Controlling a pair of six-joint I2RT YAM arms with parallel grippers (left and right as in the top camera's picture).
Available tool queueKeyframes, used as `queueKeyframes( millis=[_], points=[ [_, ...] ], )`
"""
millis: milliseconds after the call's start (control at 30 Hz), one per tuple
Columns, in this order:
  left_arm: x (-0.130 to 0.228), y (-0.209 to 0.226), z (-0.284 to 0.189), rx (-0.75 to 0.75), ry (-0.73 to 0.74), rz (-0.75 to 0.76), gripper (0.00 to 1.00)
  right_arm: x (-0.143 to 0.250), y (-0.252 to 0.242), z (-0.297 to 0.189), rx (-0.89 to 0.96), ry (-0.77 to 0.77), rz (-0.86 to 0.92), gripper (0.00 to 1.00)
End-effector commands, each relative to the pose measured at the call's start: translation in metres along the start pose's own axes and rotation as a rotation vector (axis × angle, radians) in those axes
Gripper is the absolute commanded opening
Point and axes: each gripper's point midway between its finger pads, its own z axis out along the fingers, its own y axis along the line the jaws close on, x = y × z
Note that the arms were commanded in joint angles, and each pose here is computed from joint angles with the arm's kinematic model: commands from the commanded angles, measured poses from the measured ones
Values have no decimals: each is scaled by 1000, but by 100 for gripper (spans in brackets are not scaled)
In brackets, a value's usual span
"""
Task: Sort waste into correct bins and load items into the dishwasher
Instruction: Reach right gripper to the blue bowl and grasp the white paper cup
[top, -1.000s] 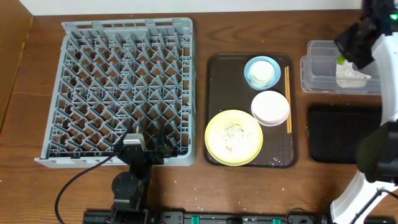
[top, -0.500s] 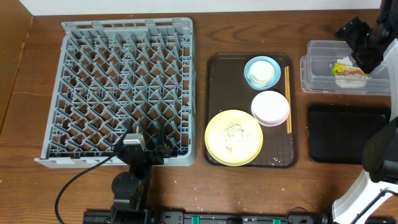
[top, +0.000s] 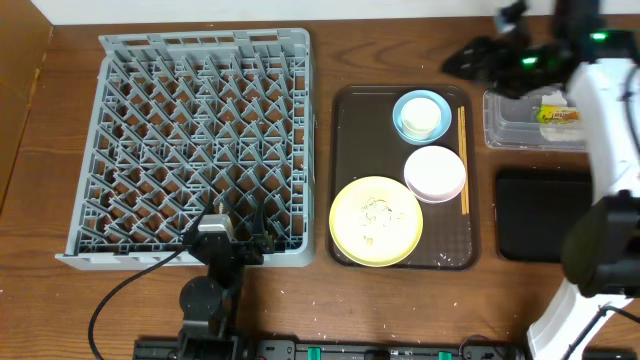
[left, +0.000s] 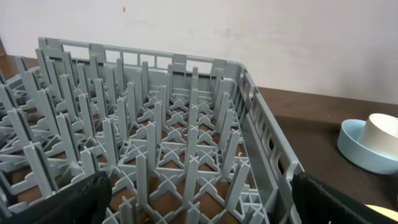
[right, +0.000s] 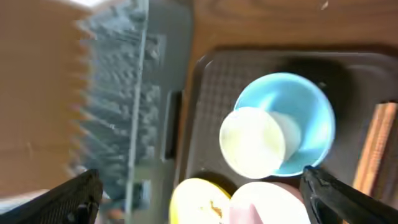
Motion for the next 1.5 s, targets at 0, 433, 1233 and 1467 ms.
queueKeyframes(
  millis=[0,433,1233,1467],
  points=[
    [17,3,1,-15,47,8,94,14,7,22,288,4,-145,99],
    [17,3,1,-15,47,8,94,44,20,79,733,-87,-222,75],
    [17,3,1,-16,47,8,94,66,-37,133,710,-140,-224,13],
    [17,3,1,-16,47,8,94,56,-27,130,692,-170,-245,1]
  ],
)
